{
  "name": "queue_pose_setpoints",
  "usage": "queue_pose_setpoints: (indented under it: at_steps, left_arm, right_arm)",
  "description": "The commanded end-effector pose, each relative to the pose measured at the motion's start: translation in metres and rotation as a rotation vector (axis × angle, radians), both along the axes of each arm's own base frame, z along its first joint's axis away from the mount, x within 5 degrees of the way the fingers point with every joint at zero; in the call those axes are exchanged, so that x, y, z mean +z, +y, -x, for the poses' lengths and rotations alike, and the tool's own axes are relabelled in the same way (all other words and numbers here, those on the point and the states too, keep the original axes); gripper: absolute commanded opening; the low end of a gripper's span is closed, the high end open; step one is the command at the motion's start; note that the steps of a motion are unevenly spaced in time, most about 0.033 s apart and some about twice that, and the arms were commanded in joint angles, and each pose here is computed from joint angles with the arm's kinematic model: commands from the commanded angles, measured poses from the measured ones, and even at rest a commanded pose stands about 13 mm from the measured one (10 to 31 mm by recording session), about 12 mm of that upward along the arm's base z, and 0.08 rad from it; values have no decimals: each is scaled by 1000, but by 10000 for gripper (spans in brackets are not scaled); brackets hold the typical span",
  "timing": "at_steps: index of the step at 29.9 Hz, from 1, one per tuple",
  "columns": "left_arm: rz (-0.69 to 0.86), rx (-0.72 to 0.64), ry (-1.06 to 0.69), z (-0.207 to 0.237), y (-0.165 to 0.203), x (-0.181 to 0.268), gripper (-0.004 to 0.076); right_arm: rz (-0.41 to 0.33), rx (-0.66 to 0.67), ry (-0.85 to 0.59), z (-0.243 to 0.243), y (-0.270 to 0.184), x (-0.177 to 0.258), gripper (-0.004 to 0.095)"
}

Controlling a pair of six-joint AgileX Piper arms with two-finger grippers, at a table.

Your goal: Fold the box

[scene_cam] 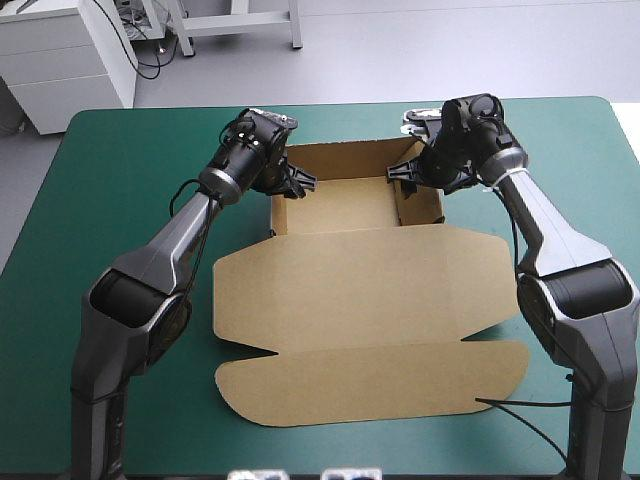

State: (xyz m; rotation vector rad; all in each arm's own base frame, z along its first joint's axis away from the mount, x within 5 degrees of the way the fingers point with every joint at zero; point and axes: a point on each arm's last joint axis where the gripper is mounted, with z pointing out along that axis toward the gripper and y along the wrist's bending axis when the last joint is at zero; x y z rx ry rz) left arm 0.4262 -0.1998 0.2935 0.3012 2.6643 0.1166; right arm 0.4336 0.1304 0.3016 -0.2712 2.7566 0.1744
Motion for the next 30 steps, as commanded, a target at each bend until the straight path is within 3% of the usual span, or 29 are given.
queue_pose_setpoints:
  at_steps: [1, 9, 15, 17, 19, 23, 30]
  left_arm:
    - [31, 9, -97, 13, 5, 52, 530]
    - [104, 14, -258, 20, 10, 106, 530]
    - [171, 17, -386, 49, 26, 161, 522]
    - [211, 12, -422, 65, 33, 181, 470]
    - [240, 4, -460, 81, 40, 200, 358]
    - [217, -69, -534, 108, 54, 228, -1]
    - [291, -152, -611, 159, 73, 266, -8]
  right_arm:
    - [-27, -6, -158, 9, -4, 55, 690]
    - [-41, -14, -259, 16, -8, 91, 690]
    - [-60, -22, -338, 38, -17, 125, 690]
    - [-68, -24, -379, 50, -21, 142, 689]
    - [-80, -27, -415, 62, -25, 157, 688]
    - [-85, -34, -472, 81, -31, 178, 688]
    - [-101, -31, -478, 85, -31, 182, 688]
